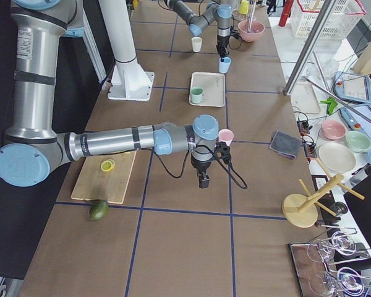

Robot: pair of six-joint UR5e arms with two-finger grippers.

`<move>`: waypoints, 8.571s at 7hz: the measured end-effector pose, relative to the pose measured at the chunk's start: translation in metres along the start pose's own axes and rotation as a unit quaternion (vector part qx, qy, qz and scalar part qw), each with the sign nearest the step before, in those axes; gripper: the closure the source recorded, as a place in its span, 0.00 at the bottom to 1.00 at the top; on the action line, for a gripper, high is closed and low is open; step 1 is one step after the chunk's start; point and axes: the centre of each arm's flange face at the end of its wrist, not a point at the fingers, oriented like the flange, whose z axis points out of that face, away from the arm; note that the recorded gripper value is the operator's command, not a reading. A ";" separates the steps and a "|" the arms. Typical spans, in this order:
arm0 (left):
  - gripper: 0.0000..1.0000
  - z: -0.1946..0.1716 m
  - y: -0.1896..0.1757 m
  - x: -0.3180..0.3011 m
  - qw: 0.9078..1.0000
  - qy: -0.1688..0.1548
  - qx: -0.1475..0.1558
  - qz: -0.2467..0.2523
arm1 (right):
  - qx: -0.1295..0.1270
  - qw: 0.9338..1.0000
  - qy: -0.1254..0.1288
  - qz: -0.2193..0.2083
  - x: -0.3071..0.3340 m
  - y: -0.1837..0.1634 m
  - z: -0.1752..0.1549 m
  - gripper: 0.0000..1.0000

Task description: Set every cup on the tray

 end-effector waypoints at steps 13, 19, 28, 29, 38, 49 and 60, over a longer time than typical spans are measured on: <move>0.00 -0.093 0.037 -0.115 0.990 -0.032 -0.002 0.137 | 0.043 0.981 -0.027 0.188 -0.108 -0.172 0.014 0.01; 0.00 -0.092 0.037 -0.116 0.990 -0.033 -0.003 0.138 | 0.036 0.986 -0.021 0.161 -0.206 -0.192 0.072 0.13; 0.00 -0.091 0.037 -0.117 0.990 -0.034 -0.003 0.138 | 0.028 0.985 -0.034 0.167 -0.267 -0.208 0.082 1.00; 0.00 -0.090 0.037 -0.117 0.990 -0.035 -0.003 0.138 | 0.030 0.981 -0.047 0.186 -0.299 -0.217 0.076 1.00; 0.00 -0.084 0.036 -0.117 0.990 -0.038 -0.005 0.137 | 0.013 0.942 -0.065 0.330 -0.519 -0.217 0.085 0.00; 0.00 -0.074 -0.026 -0.297 0.973 -0.044 -0.008 0.227 | 0.020 0.988 -0.069 0.137 -0.210 -0.164 0.021 0.00; 0.84 0.011 -0.020 -0.324 0.980 -0.031 -0.051 0.188 | 0.018 0.988 -0.061 0.138 -0.195 -0.153 0.025 0.00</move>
